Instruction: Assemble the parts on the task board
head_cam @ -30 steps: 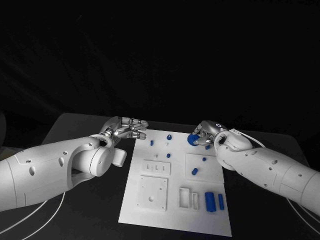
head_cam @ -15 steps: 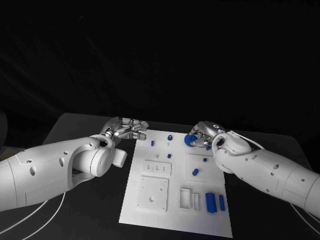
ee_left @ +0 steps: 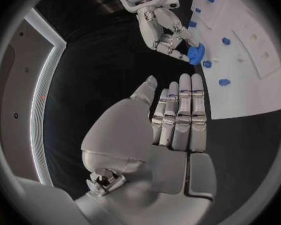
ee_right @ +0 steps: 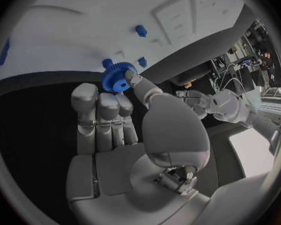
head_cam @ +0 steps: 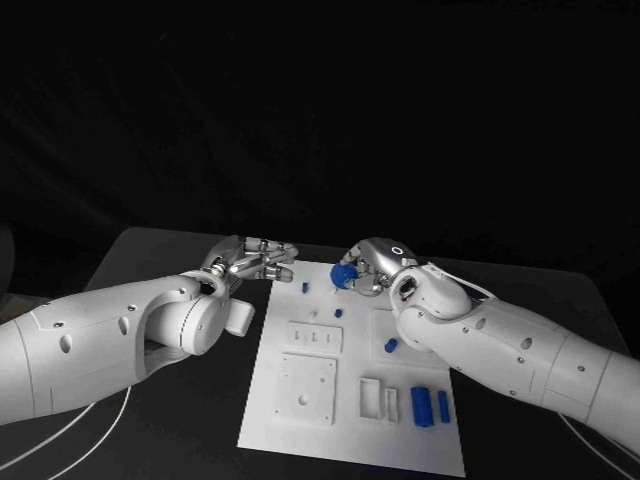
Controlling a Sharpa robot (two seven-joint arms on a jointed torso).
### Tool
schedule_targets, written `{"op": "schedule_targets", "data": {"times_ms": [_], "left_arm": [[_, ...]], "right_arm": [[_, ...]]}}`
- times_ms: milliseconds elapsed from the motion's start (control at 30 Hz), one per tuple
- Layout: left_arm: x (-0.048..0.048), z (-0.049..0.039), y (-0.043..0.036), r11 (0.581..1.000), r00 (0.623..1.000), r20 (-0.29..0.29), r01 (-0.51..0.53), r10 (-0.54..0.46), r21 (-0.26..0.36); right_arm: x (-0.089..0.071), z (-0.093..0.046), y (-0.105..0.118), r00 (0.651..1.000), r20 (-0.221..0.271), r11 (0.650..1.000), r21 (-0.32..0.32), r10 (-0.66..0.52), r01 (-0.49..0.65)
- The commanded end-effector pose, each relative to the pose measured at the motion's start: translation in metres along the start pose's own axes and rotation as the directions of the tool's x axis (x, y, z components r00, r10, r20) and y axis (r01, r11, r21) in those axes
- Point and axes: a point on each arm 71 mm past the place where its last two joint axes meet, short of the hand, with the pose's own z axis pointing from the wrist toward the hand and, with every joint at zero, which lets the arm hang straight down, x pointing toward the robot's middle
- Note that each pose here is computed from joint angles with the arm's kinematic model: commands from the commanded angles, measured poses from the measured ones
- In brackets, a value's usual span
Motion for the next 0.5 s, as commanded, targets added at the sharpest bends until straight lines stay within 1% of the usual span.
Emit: {"op": "schedule_targets", "data": {"times_ms": [33, 200, 500], "left_arm": [[0.0037, 0.0005, -0.0014, 1.0, 1.0, -0.023, 0.001, -0.001, 0.007], [0.005, 0.0012, -0.0016, 1.0, 1.0, -0.025, 0.001, -0.001, 0.008], [0.0076, 0.0024, -0.002, 1.0, 1.0, -0.029, 0.002, -0.002, 0.007]], "right_arm": [[0.003, 0.001, 0.007, 0.999, 0.025, 0.999, -0.01, -0.043, 0.043], [0.014, 0.003, 0.016, 0.999, 0.003, 0.998, -0.02, -0.054, 0.054], [0.027, 0.006, 0.016, 0.996, -0.042, 0.997, 0.001, -0.073, 0.073]]}}
